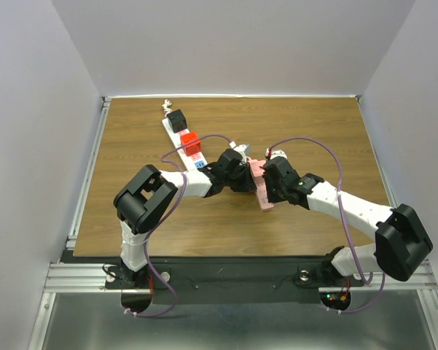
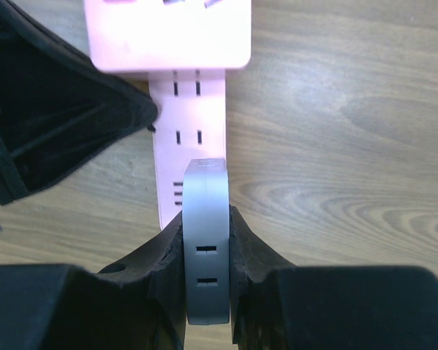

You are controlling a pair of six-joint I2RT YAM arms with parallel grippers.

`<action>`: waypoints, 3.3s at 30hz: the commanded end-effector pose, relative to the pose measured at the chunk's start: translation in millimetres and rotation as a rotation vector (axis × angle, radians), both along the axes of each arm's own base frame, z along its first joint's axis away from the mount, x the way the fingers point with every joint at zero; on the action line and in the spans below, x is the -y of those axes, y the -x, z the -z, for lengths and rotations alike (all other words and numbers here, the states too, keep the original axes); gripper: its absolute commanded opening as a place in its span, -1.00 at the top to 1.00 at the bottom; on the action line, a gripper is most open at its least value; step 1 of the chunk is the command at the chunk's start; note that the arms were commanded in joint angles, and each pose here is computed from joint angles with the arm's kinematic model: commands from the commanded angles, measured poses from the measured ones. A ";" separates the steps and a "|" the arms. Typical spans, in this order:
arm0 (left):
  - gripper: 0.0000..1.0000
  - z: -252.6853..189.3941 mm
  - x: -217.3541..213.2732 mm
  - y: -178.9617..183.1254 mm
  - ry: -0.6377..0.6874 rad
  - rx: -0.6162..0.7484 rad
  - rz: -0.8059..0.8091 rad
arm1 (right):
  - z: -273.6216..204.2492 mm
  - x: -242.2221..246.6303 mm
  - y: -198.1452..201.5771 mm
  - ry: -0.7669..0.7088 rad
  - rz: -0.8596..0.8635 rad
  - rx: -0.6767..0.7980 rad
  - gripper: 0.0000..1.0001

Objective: Insert the plug

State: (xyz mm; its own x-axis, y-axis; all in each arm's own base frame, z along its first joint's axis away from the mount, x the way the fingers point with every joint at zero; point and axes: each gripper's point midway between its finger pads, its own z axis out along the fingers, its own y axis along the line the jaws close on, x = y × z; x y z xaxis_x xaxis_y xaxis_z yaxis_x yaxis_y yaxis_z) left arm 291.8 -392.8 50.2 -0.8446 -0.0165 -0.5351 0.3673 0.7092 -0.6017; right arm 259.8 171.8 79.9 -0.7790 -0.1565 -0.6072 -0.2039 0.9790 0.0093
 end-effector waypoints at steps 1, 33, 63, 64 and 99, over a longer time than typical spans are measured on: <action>0.74 11.1 9.2 5.1 -0.015 -0.011 0.036 | -29.1 -13.6 -22.9 -0.063 0.019 0.140 0.99; 0.82 11.9 11.1 6.4 -0.009 -0.024 0.041 | 2.0 -15.8 -6.1 0.033 -0.036 0.093 0.99; 0.87 13.9 11.6 7.9 -0.012 -0.030 0.047 | 15.0 -36.0 8.2 0.047 -0.064 0.053 0.99; 0.87 13.5 11.5 7.4 -0.010 -0.030 0.046 | 17.0 -35.2 9.3 0.051 -0.064 0.050 0.99; 0.91 13.0 12.4 8.4 -0.002 -0.033 0.050 | 55.9 -45.5 41.1 0.050 -0.106 -0.083 0.99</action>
